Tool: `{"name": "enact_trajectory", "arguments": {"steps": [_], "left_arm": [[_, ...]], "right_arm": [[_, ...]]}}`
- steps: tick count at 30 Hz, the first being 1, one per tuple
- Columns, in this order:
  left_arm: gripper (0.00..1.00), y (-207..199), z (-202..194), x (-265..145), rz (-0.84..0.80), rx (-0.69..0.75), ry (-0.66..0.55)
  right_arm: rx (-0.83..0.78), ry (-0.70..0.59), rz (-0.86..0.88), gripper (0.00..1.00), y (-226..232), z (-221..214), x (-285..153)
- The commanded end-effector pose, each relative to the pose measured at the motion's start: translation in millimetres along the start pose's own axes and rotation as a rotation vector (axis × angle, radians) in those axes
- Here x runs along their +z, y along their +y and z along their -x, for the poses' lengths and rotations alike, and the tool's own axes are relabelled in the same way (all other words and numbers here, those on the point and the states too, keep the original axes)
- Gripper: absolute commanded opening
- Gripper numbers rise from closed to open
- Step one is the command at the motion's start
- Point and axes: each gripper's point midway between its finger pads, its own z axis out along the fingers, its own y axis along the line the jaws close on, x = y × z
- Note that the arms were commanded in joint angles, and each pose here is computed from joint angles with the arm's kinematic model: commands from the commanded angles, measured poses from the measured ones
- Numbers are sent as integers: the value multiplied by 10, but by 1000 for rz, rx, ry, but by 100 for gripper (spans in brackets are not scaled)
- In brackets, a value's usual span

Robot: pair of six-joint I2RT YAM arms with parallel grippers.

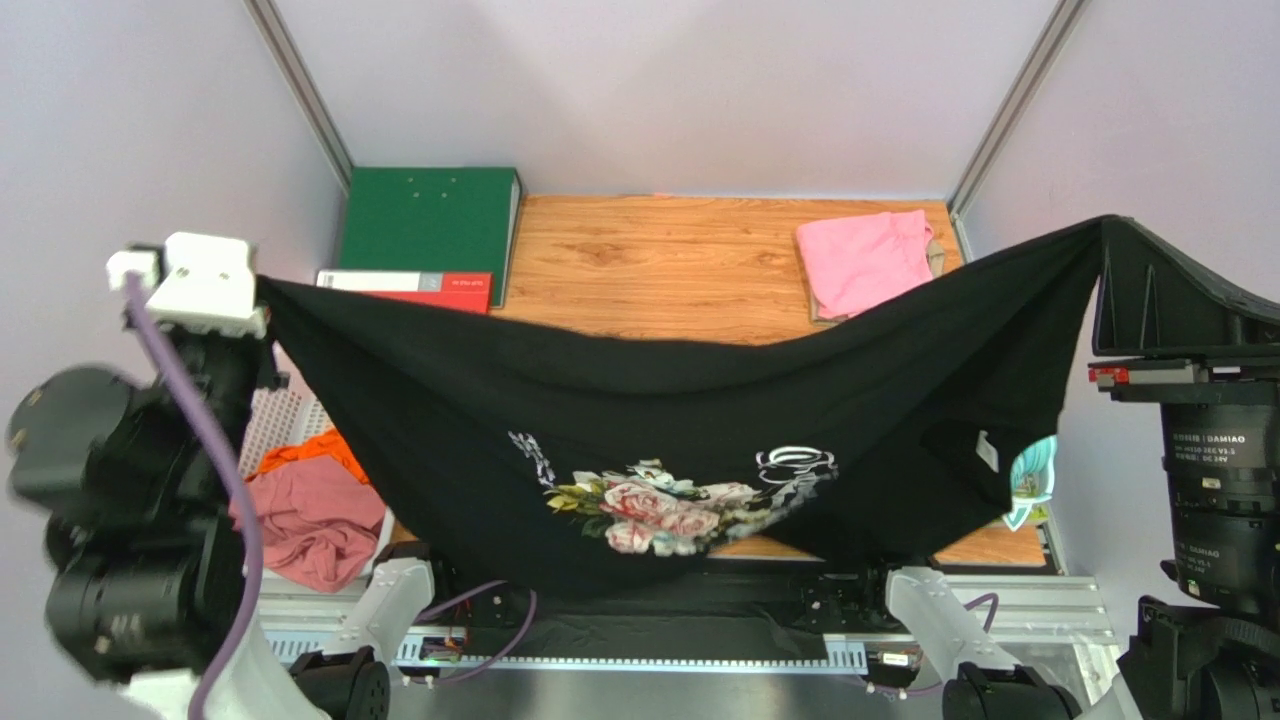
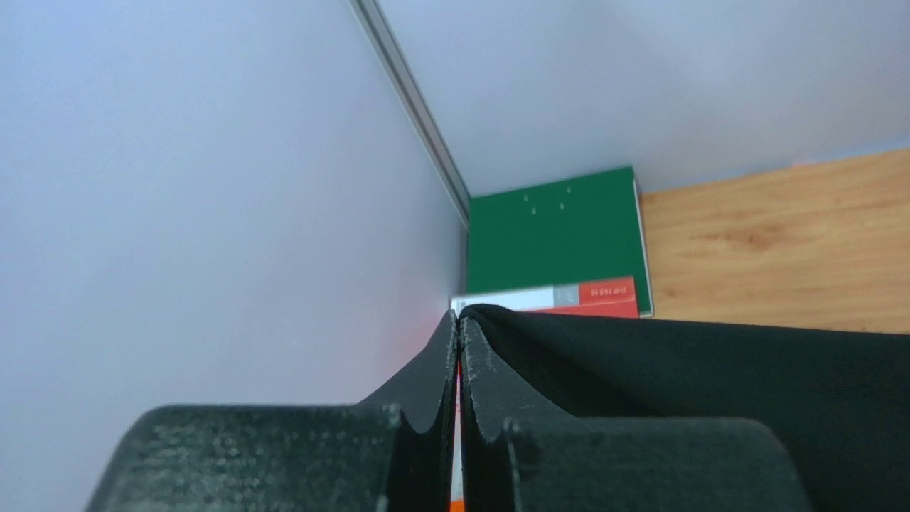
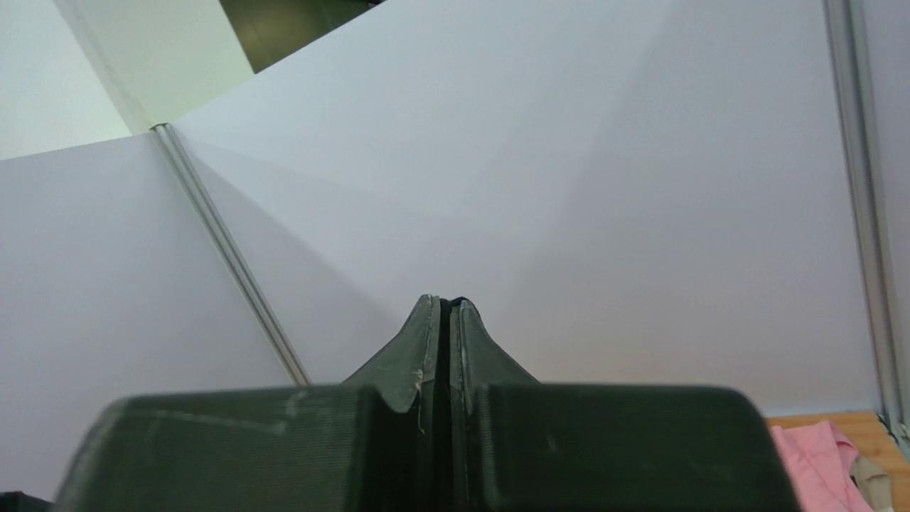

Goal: Fold and stack the t-shirts
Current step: Flatten out the tshirt

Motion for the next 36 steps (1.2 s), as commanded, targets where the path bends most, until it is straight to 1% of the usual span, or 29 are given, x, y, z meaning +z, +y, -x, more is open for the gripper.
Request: {"name": "enact_trajectory", "arguments": {"steps": [1,2,3,4,6,7,8,10,11,13,14,15,16,17,19,20,21,22,23,24,25,26,27,28,30,32,33,34,36], "left_arm": [[0,-18,-435,577,11,39,159],[0,-36,-485,701,5,37,173],[0,-78,-621,820,-7,46,209],[0,-67,-636,934,3,50,204],[0,-128,-863,1194,-15,63,268],[0,-133,-879,1303,-14,63,266],[0,-183,-1007,1483,-31,63,304],[0,-217,-1092,1721,-42,65,322],[0,-275,-1264,1946,-59,65,372],[0,-287,-1304,2181,-65,67,384],[0,-362,-1502,2409,-88,69,437],[0,-347,-1459,2521,-86,68,427],[0,-440,-1598,2656,-111,70,477],[0,-506,-1479,2740,-127,82,427],[0,-707,-1449,2941,-164,109,396],[0,-691,-1486,2982,-133,135,424],[0,-771,-1307,3006,-144,140,392],[0,-867,-1409,2963,-184,132,445],[0,-955,-1373,2927,-218,80,435],[0,-1066,-1548,2885,-250,65,474],[0,-1052,-1431,2832,-244,44,416],[0,-1142,-1497,2813,-270,37,410],[0,-1310,-1730,2779,-303,55,453],[0,-1374,-1770,2778,-308,70,454],[0,-1542,-1946,2744,-340,98,508],[0,-1607,-2062,2699,-349,78,550],[0,-1601,-2070,2673,-345,72,555],[0,-1546,-1962,2613,-332,62,525],[0,-1487,-1818,2523,-318,38,480]], "right_arm": [[-46,68,-213,0,-578,-302,412],[-50,78,-233,0,-641,-346,485],[-52,121,-263,0,-772,-509,670],[-55,142,-280,0,-847,-597,767],[-51,215,-325,0,-1075,-911,1064],[-45,233,-330,0,-1136,-1012,1182],[-40,280,-361,0,-1330,-1248,1384],[6,329,-337,0,-1451,-1481,1626],[54,379,-390,0,-1757,-1776,1826],[88,430,-396,0,-1950,-2047,2025],[118,491,-436,0,-2203,-2393,2146],[130,519,-445,0,-2300,-2555,2202],[145,549,-450,0,-2392,-2728,2252],[161,598,-476,0,-2581,-3029,2307],[177,644,-492,0,-2734,-3309,2344],[188,684,-513,0,-2873,-3544,2346],[194,703,-518,0,-2914,-3635,2332],[201,732,-525,0,-2962,-3758,2288],[199,740,-526,0,-2967,-3782,2254],[190,729,-513,0,-2970,-3794,2264],[186,724,-511,0,-2970,-3798,2242],[185,729,-513,0,-2949,-3802,2148],[178,715,-502,0,-2931,-3769,2153],[178,704,-483,0,-2852,-3682,2139],[178,719,-479,0,-2810,-3680,2067],[168,700,-447,0,-2643,-3515,2012],[167,709,-446,0,-2626,-3537,1942],[161,676,-421,0,-2488,-3344,1908],[160,637,-387,0,-2336,-3165,1860]]}}
